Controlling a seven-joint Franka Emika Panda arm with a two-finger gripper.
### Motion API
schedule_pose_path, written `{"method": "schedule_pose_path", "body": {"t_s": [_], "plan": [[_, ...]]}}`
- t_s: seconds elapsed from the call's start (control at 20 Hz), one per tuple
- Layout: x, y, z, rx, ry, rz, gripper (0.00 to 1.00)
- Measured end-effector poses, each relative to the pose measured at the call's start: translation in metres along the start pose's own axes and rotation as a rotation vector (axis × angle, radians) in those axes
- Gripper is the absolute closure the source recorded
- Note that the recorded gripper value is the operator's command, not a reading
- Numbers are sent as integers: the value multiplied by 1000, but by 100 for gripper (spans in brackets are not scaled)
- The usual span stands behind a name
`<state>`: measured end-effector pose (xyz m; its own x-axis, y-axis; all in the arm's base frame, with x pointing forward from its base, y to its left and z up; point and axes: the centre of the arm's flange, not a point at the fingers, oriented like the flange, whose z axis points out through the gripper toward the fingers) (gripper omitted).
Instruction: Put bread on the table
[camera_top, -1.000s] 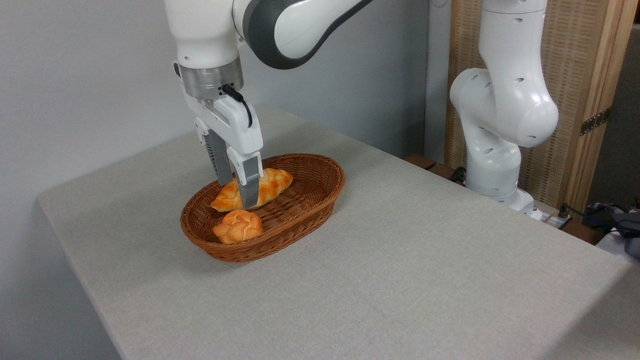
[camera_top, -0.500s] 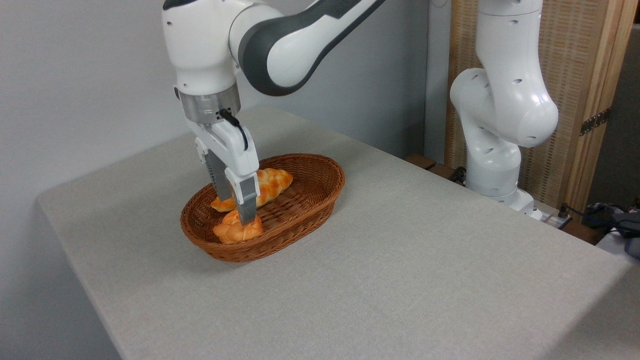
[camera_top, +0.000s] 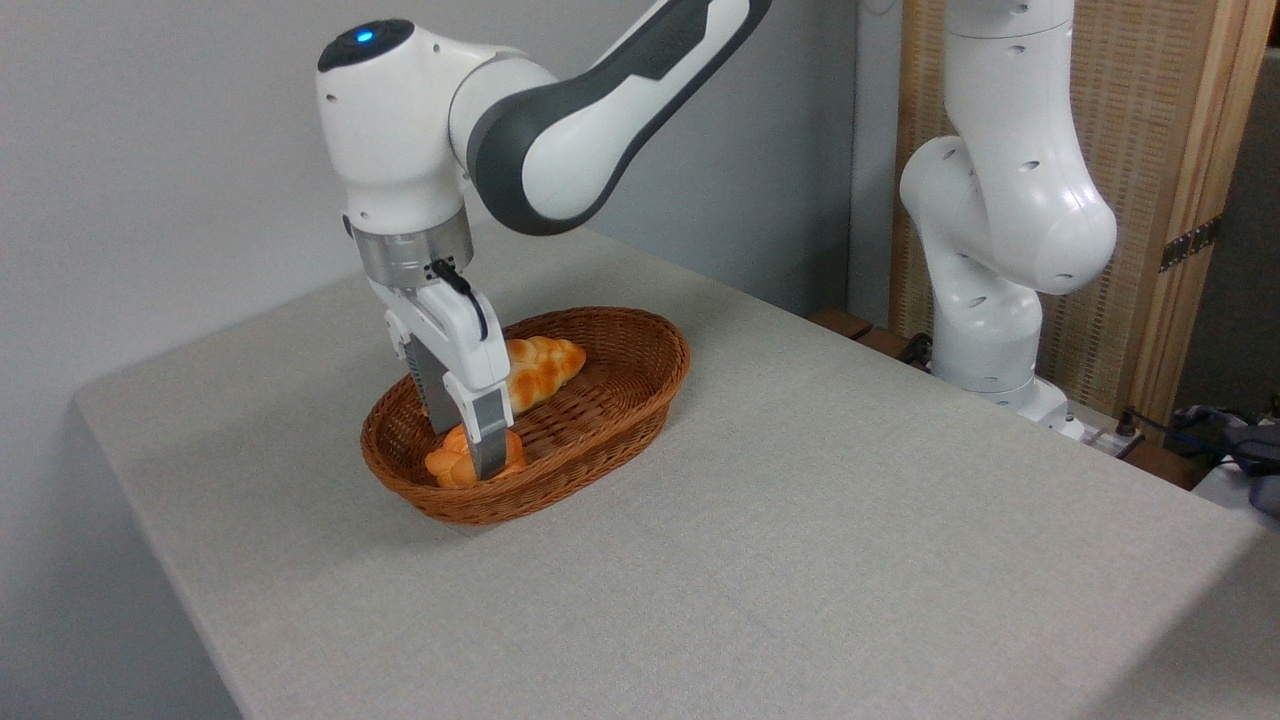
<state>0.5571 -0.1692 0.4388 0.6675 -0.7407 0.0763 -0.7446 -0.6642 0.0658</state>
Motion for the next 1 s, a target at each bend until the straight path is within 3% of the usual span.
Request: {"method": "schedule_pose_path", "body": {"t_s": [0.3,0.4,0.45,0.5,1.0], "plan": [[0,-1,3,15,-13,11,1],[0,-1,3,18,-15,14,31],[0,-1,3,20,-16,15,58],[0,-1,3,24,-19,18,67],[0,-1,3,28,-23,22,72]]}}
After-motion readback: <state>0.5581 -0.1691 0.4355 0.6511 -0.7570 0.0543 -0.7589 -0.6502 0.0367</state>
